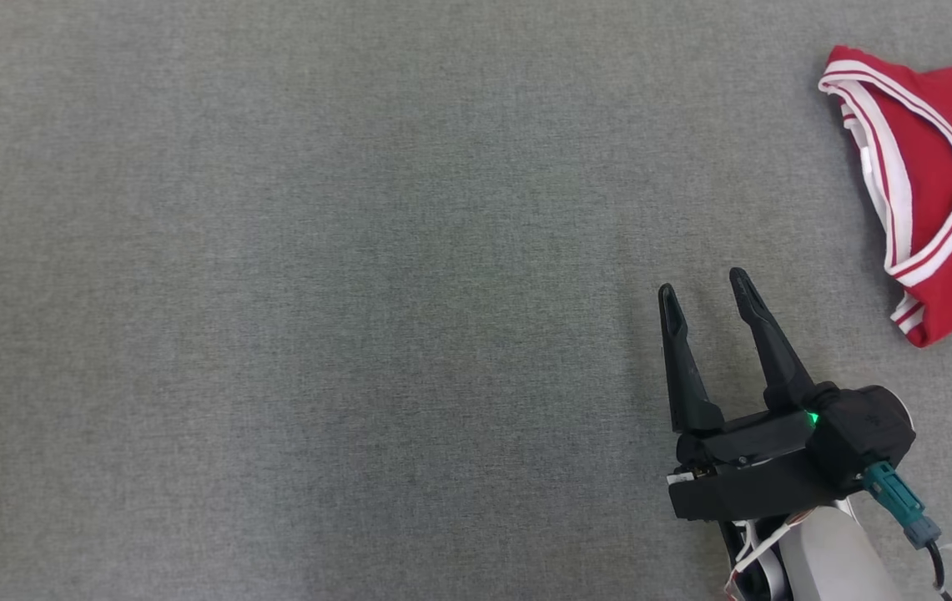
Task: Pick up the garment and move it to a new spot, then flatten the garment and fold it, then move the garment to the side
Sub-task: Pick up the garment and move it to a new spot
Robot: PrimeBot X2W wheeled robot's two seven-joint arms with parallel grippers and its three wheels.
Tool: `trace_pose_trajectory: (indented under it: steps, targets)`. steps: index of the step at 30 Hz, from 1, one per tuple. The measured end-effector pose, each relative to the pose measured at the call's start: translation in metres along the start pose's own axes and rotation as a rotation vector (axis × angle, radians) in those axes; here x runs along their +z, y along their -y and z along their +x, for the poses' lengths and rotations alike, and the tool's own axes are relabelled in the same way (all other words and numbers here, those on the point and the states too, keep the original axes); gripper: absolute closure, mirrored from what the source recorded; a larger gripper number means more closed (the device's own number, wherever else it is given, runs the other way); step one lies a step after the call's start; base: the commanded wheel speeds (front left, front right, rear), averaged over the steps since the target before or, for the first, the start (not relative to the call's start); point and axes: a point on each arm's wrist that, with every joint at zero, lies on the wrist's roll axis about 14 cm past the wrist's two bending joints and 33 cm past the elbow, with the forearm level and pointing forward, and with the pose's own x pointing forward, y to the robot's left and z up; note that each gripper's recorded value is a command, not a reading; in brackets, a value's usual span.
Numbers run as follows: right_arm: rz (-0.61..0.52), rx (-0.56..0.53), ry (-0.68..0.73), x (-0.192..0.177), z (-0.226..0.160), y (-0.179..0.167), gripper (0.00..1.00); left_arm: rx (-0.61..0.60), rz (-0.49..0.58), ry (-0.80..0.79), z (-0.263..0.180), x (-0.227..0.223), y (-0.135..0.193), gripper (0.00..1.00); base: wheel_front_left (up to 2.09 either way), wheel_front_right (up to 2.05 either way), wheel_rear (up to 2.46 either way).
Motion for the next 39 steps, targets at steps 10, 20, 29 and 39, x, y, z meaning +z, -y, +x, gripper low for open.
trace_pose_trajectory:
  steps: [10, 20, 29, 39]
  targets:
    - [0.002, -0.004, 0.000, 0.001, -0.002, 0.001, 0.00, 0.069, -0.094, -0.354, -0.007, -0.057, -0.010, 0.00, 0.00, 0.00, 0.00]
    - [0.005, -0.003, 0.011, 0.007, -0.004, 0.000, 0.00, 0.095, -0.072, -0.294, -0.007, -0.038, -0.019, 1.00, 0.00, 0.00, 0.00]
    - [0.035, -0.005, 0.033, 0.018, -0.013, -0.004, 0.00, 0.055, -0.076, -0.019, -0.009, 0.040, -0.022, 1.00, 0.00, 0.00, 0.00]
    - [0.052, 0.017, 0.068, 0.033, -0.021, -0.016, 0.00, -0.090, -0.074, 0.287, -0.029, 0.149, 0.019, 1.00, 0.00, 0.00, 0.00]
